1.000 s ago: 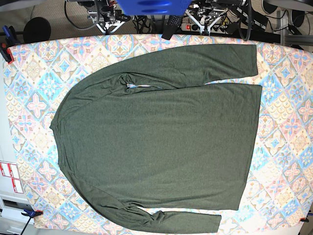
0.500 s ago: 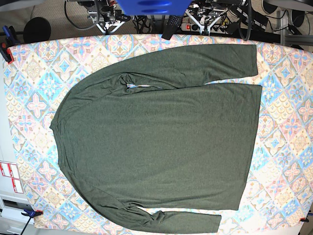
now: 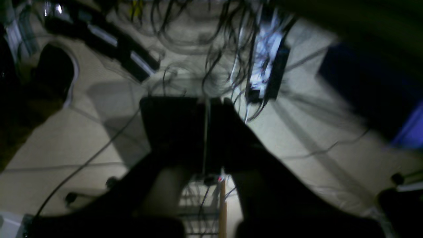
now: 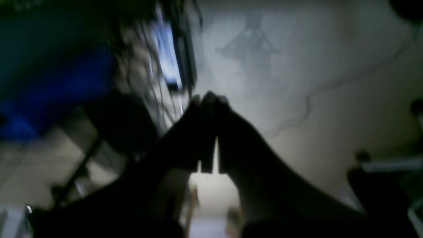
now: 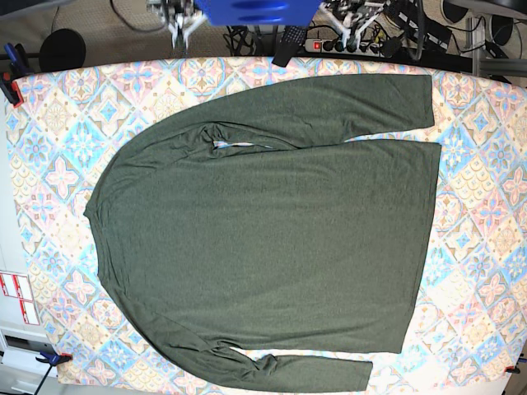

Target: Fold the T-shirt properly

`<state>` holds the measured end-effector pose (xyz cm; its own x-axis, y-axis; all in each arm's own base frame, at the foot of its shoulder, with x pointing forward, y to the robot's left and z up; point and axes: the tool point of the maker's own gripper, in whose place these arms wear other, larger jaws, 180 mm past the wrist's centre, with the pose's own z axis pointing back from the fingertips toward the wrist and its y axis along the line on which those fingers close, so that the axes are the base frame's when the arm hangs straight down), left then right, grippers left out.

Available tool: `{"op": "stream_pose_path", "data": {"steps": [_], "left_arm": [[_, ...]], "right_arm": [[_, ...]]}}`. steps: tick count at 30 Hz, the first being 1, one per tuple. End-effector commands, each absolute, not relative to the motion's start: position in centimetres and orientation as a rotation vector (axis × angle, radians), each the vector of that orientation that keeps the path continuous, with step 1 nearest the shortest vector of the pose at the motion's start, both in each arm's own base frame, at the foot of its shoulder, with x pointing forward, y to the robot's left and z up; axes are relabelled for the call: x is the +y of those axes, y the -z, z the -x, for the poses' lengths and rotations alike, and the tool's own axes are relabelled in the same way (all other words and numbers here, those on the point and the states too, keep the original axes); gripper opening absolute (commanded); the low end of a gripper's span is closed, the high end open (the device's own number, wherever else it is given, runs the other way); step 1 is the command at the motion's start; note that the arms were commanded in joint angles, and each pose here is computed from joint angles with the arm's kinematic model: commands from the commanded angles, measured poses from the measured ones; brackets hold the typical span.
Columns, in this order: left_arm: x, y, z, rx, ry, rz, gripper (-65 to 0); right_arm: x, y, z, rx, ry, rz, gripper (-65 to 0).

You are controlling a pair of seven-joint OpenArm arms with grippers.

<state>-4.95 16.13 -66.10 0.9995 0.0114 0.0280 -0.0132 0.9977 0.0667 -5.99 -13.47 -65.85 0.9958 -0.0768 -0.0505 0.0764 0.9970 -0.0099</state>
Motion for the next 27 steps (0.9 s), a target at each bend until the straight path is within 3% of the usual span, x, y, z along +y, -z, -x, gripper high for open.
{"op": "stream_pose_path", "data": {"steps": [1,13,21,27], "left_arm": [[18.1,65.7,6.1,-0.038,0.005,-0.100,-65.0],[24.0,61.0,7.4,-0.200,0.097,-0.179,-65.0],[23.0,54.8,3.8,-0.416,0.170,-0.154,-65.0],[21.8,50.2,2.4,-0.523,0.174,-0.115,-64.9]], "right_arm": [[-14.2,65.7,5.1,0.006,0.071,0.021,-65.0],[-18.3,61.8,7.3,-0.126,0.023,0.093,-65.0],[-23.1,57.1,4.0,-0.305,0.077,0.201,-65.0],[-24.1,53.9,3.4,-0.346,0.063,0.233,-65.0]]}}
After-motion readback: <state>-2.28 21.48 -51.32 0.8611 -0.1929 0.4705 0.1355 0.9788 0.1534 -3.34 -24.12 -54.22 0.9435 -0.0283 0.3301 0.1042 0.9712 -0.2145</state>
